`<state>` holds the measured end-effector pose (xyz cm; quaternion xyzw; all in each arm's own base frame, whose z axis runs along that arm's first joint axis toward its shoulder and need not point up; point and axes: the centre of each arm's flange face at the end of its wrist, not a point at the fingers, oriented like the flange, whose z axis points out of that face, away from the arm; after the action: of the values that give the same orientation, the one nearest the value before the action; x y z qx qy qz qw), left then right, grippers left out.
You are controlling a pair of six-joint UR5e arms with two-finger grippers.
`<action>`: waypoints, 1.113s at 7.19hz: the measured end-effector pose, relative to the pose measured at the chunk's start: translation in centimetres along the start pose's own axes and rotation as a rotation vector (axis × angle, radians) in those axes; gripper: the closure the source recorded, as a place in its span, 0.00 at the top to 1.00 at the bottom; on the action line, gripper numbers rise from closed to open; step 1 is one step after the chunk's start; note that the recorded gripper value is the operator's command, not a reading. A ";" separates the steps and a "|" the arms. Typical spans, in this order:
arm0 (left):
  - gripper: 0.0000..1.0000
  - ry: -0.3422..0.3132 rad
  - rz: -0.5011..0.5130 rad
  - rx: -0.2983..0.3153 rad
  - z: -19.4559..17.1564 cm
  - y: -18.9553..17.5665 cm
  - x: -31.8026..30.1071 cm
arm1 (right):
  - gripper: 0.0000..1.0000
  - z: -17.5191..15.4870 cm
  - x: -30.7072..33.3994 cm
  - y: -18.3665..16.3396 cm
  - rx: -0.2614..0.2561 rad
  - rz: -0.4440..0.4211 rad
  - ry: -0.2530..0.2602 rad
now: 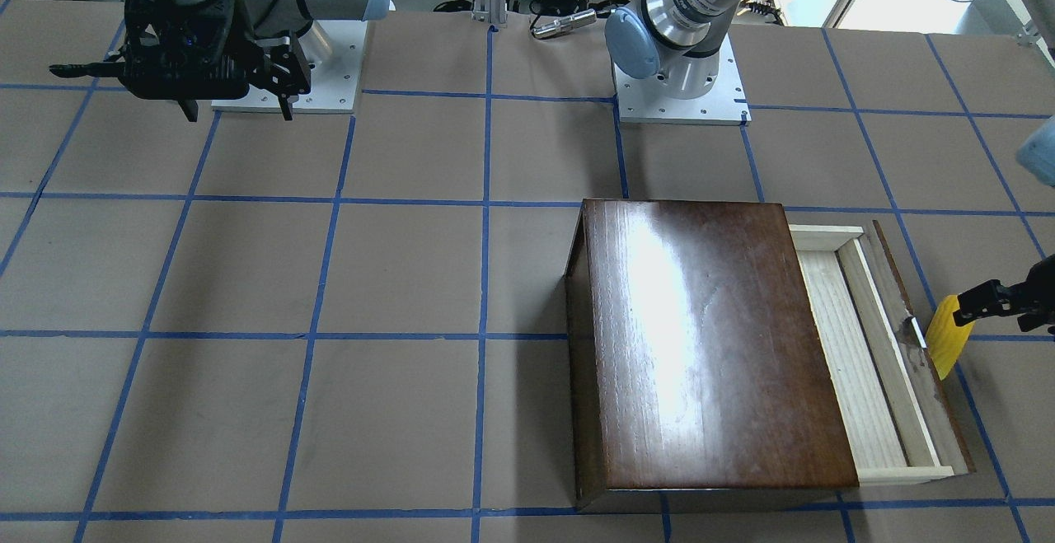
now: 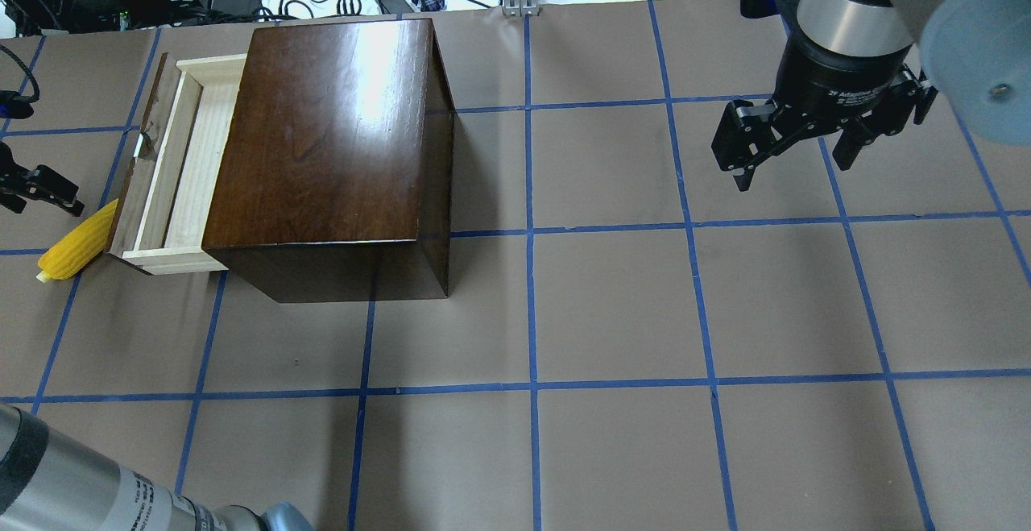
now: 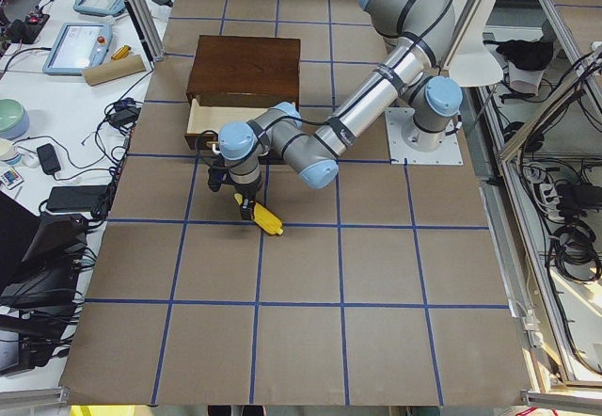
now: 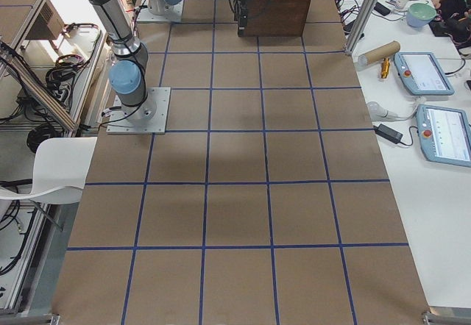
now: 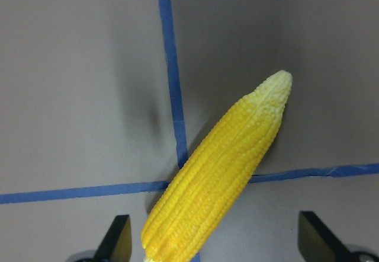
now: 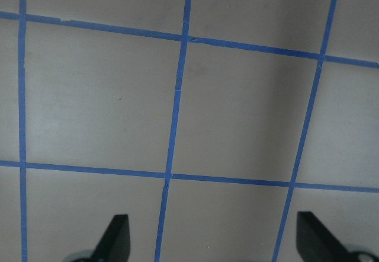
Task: Open drawer and put corn inside
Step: 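Lower the left gripper and grasp the yellow corn cob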
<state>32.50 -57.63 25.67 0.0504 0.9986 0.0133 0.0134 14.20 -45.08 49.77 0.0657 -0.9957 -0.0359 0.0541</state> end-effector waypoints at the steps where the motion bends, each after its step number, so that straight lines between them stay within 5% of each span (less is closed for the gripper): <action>1: 1.00 0.007 0.007 -0.004 1.2 0.1 -0.1 | 1.00 0.0 0.0 0.0 0.000 0.000 0.000; 8: 1.00 0.038 0.023 -0.048 8.1 -0.4 -0.7 | 1.00 0.0 0.0 0.0 0.001 0.001 0.000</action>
<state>33.37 -57.85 17.58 0.0613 0.9974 0.0382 -0.0045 14.20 -45.06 49.79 0.0653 -0.9958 -0.0356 0.0539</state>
